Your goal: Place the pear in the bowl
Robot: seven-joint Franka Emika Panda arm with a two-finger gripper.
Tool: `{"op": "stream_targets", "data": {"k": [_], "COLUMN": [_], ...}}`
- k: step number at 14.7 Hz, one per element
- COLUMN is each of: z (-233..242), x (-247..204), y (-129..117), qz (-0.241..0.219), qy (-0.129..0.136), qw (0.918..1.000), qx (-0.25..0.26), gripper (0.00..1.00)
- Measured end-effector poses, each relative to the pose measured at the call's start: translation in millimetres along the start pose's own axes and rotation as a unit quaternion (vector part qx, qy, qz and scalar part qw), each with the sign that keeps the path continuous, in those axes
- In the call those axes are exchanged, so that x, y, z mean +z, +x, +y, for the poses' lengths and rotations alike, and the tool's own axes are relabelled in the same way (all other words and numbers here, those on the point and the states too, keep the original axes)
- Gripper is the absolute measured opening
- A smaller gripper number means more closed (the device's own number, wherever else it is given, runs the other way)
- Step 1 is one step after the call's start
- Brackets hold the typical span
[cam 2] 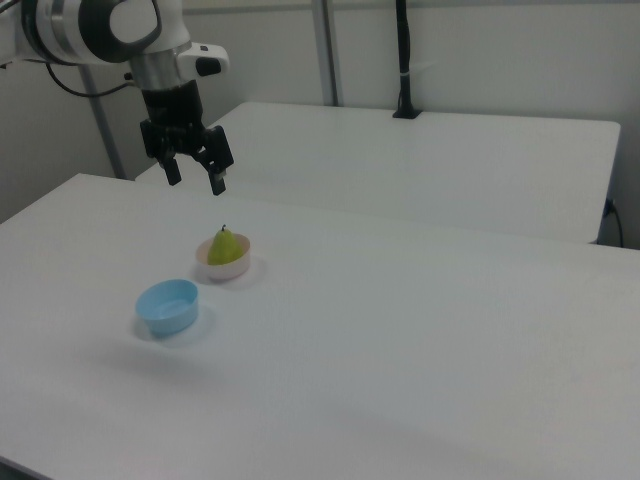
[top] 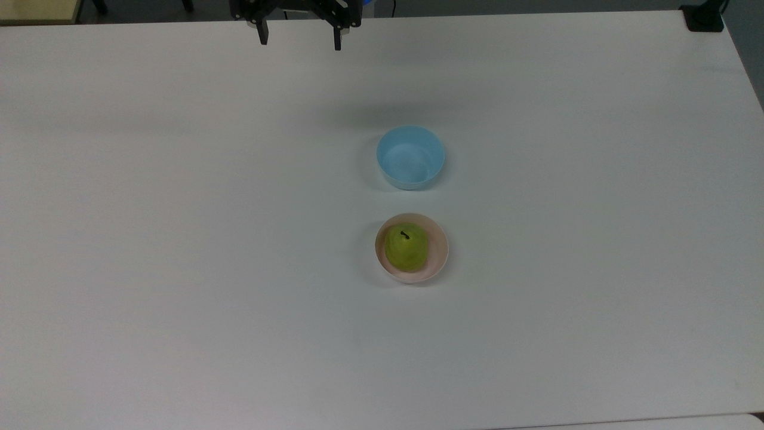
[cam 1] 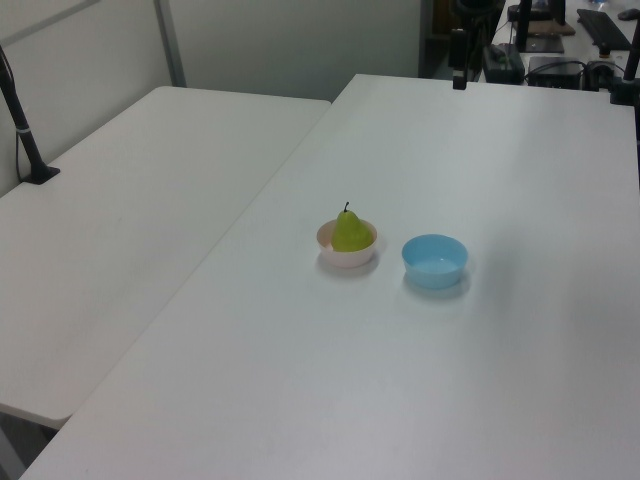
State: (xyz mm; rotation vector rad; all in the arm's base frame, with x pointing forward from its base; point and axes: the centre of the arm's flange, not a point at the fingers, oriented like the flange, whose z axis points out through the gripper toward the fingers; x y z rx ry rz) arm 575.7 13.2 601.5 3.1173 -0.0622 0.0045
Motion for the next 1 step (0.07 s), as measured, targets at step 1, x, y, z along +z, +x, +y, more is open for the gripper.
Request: {"op": "stream_targets", "data": {"k": [1], "z": [-0.2], "x": [0.3], "y": [0.0], "qz": [0.0], "qy": [0.0], "qw": [1.0], "qx": [0.0], "gripper": [1.0]}}
